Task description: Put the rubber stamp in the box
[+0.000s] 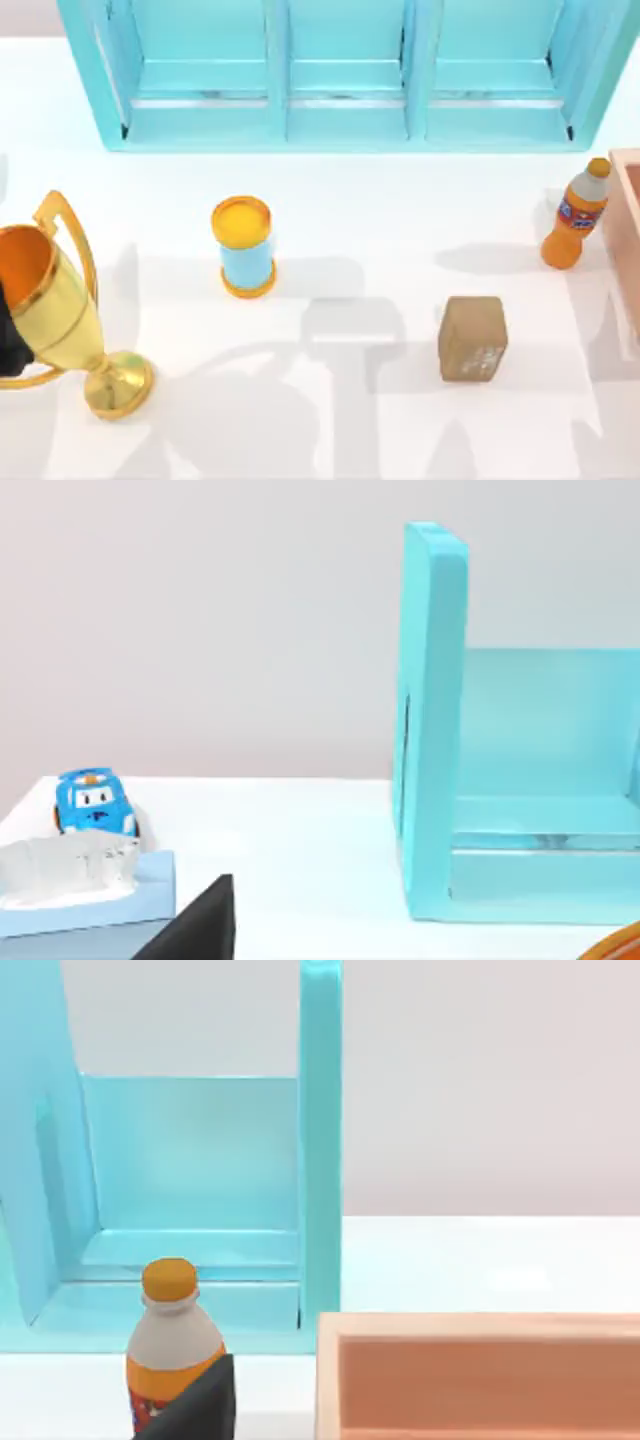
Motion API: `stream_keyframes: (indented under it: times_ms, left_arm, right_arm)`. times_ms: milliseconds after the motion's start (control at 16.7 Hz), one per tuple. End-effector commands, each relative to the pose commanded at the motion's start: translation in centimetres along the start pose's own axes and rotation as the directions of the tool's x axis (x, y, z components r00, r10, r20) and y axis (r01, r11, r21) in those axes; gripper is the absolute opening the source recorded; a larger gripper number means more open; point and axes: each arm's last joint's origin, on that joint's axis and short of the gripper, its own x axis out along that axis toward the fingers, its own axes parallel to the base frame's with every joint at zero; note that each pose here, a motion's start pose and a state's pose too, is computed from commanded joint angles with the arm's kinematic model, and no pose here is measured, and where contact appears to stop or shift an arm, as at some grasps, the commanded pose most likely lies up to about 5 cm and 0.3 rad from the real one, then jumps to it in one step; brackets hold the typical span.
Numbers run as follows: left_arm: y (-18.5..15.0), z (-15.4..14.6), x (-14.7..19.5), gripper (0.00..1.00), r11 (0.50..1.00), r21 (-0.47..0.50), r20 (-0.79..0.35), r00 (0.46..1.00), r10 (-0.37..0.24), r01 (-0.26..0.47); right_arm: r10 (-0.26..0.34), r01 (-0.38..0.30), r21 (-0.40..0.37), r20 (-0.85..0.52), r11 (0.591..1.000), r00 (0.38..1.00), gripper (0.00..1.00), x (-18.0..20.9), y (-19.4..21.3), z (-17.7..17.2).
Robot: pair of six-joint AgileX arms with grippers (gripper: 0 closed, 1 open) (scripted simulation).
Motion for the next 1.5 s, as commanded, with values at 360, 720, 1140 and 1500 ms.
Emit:
stream_keyframes:
  times_ms: [360, 720, 1140, 1500]
  left_arm:
    - [0.0, 0.0, 0.0, 1.0, 1.0, 0.0, 0.0, 1.0, 0.0, 0.0]
    - [0.0, 0.0, 0.0, 1.0, 1.0, 0.0, 0.0, 1.0, 0.0, 0.0]
    - [0.0, 0.0, 0.0, 1.0, 1.0, 0.0, 0.0, 1.0, 0.0, 0.0]
    - [0.0, 0.0, 0.0, 1.0, 1.0, 0.0, 0.0, 1.0, 0.0, 0.0]
  right_arm:
    - [0.042, -0.037, 0.049, -0.104, 0.998, 0.994, 1.0, 0.1, 0.5, 1.6]
    - [0.168, -0.082, 0.192, -0.485, 0.978, 0.859, 1.0, 3.0, 2.8, 7.8]
    - [0.16, 0.0, 0.173, -0.915, 0.985, 0.371, 1.0, 12.8, 10.6, 10.3]
    - [0.039, 0.015, 0.04, -0.998, 0.999, 0.059, 1.0, 17.5, 18.1, 8.0]
